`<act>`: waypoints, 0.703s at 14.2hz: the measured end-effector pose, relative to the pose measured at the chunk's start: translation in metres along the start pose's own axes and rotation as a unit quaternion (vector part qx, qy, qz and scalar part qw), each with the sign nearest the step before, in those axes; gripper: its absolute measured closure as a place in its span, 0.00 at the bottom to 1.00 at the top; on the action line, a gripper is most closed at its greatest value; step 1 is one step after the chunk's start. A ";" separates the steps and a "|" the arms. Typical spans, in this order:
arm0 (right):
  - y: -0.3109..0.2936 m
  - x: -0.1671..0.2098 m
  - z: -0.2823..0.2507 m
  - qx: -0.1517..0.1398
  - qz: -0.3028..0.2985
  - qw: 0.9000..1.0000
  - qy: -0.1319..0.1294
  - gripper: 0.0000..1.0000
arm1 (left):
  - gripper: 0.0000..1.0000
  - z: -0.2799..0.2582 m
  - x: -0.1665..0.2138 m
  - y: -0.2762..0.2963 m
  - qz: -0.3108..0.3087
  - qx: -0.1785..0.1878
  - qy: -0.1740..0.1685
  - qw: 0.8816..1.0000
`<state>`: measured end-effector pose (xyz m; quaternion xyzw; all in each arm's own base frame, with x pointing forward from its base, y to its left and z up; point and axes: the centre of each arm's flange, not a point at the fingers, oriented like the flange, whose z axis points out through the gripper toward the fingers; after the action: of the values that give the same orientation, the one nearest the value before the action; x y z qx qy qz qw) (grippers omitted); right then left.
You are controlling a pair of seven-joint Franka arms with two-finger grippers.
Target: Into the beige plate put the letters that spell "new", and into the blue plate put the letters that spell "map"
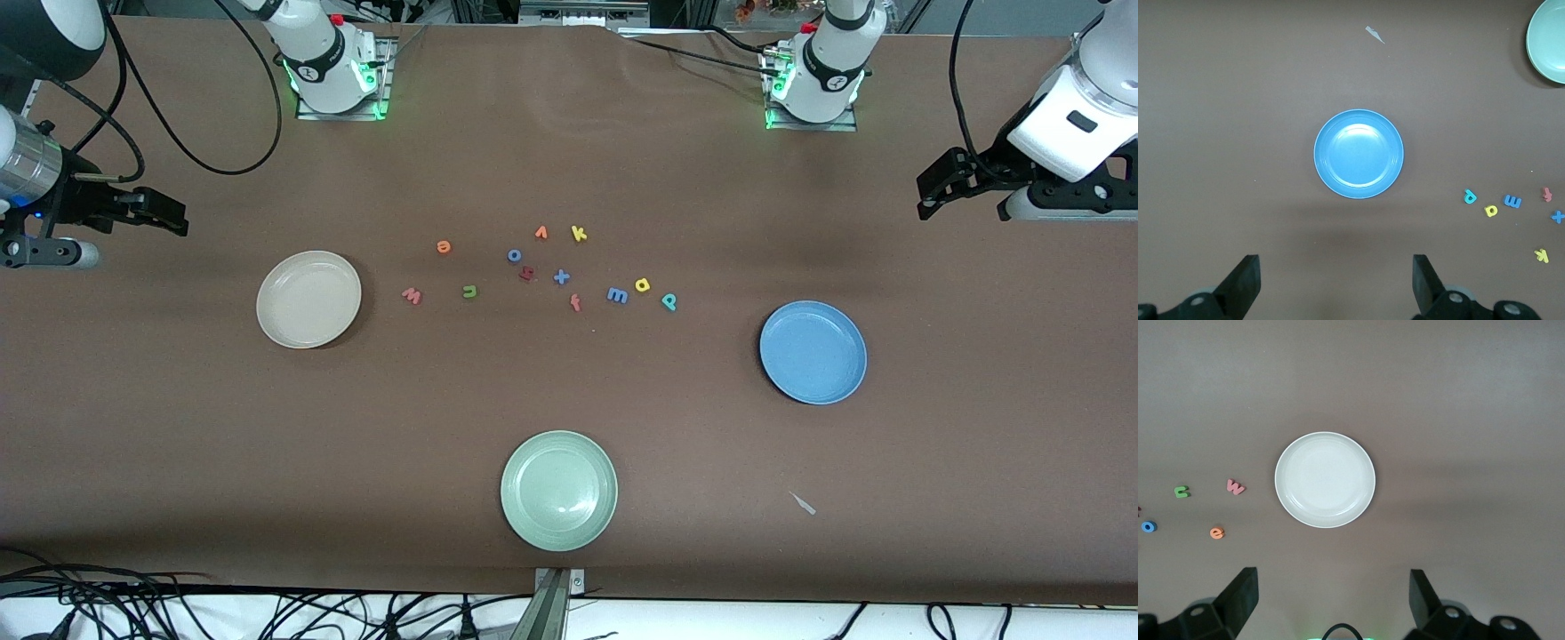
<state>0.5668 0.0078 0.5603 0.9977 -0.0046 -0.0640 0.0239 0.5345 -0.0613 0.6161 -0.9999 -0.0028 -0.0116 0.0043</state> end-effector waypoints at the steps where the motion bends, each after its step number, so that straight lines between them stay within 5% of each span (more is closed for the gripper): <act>1: 0.000 0.000 0.000 0.000 0.000 1.000 0.000 0.00 | 0.00 0.000 0.000 0.000 0.000 0.000 0.000 1.000; 10: -0.005 0.001 0.002 0.000 -0.004 1.000 -0.002 0.00 | 0.00 0.001 -0.001 0.004 0.004 0.001 -0.004 1.000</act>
<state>0.5674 0.0124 0.5582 0.9975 -0.0002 -0.0659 0.0239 0.5333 -0.0653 0.6155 -1.0000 0.0010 -0.0080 0.0049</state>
